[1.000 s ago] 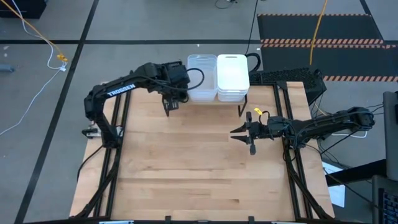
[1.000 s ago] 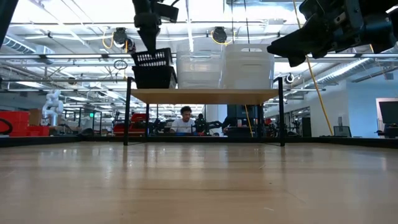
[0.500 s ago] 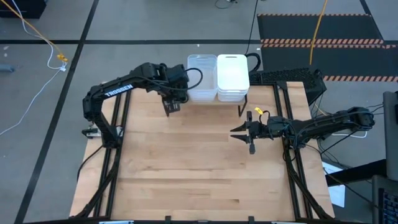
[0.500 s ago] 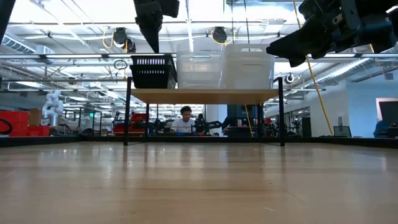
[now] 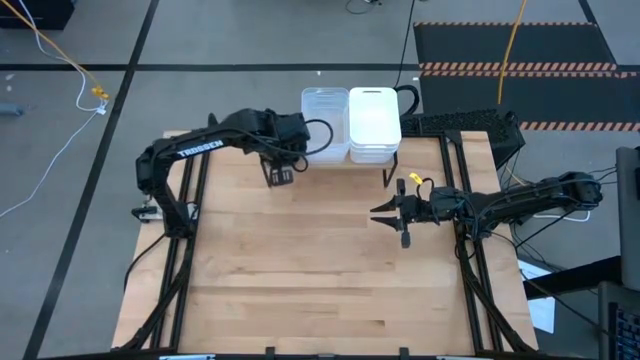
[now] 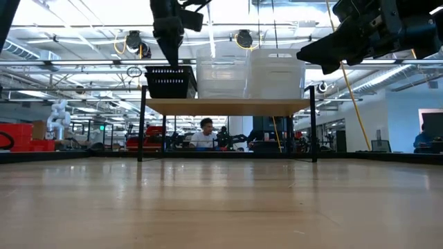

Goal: Stack baskets on shelf by color
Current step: Stack the black bin on top of the black bins on the shelf, then return to Home Position

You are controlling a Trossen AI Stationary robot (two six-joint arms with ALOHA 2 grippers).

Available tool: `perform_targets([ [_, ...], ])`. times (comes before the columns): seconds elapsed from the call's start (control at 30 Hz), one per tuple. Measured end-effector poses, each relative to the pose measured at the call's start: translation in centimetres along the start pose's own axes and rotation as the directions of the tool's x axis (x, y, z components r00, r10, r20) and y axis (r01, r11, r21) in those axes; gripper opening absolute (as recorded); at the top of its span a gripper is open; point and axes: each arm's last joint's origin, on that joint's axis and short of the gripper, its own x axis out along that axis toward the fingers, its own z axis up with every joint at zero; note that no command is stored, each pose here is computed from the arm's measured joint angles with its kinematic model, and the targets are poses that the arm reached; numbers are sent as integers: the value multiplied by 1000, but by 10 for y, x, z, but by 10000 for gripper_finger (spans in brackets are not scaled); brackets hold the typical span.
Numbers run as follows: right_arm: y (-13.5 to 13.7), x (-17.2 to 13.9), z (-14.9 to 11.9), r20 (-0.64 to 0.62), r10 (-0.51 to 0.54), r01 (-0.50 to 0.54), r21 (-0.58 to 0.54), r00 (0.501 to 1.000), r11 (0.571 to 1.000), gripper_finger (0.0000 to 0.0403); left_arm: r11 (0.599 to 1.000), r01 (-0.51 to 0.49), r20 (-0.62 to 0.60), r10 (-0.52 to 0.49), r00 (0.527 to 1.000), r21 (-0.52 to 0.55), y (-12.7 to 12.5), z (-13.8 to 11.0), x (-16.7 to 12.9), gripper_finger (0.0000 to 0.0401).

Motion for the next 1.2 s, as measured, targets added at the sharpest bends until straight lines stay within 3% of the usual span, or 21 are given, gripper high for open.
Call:
perform_targets([
  [0.43, 0, 0, 0, 3, 0, 0, -1, 1000, 1000, 89, 997, -68, 35, 69, 997, -31, 13, 0, 4, 72],
  [0.6, 0, 0, 2, 23, -2, 2, 0, 1000, 1000, 89, 997, -68, 121, 71, 990, -22, 4, 1, -24, 72],
  [0.73, 0, -1, 14, 135, 12, -12, -1, 991, 1000, 89, 996, -64, 256, 79, 963, -67, -4, -7, -55, 72],
  [0.9, 3, -12, 44, 174, 159, -153, -44, 972, 987, 89, 999, 27, 496, -5, 868, -39, -29, -29, -69, 72],
  [1.07, 5, -50, 66, 195, 273, -271, -38, 942, 962, 89, 997, 83, 642, -68, 764, 6, -58, -79, -43, 72],
  [1.13, 5, -65, 66, 228, 286, -288, -27, 931, 957, 89, 996, 89, 706, -68, 705, 8, -66, -102, -32, 72],
  [1.2, 5, -77, 60, 277, 288, -293, -21, 917, 956, 89, 995, 95, 785, -55, 617, -6, -72, -123, -19, 72],
])
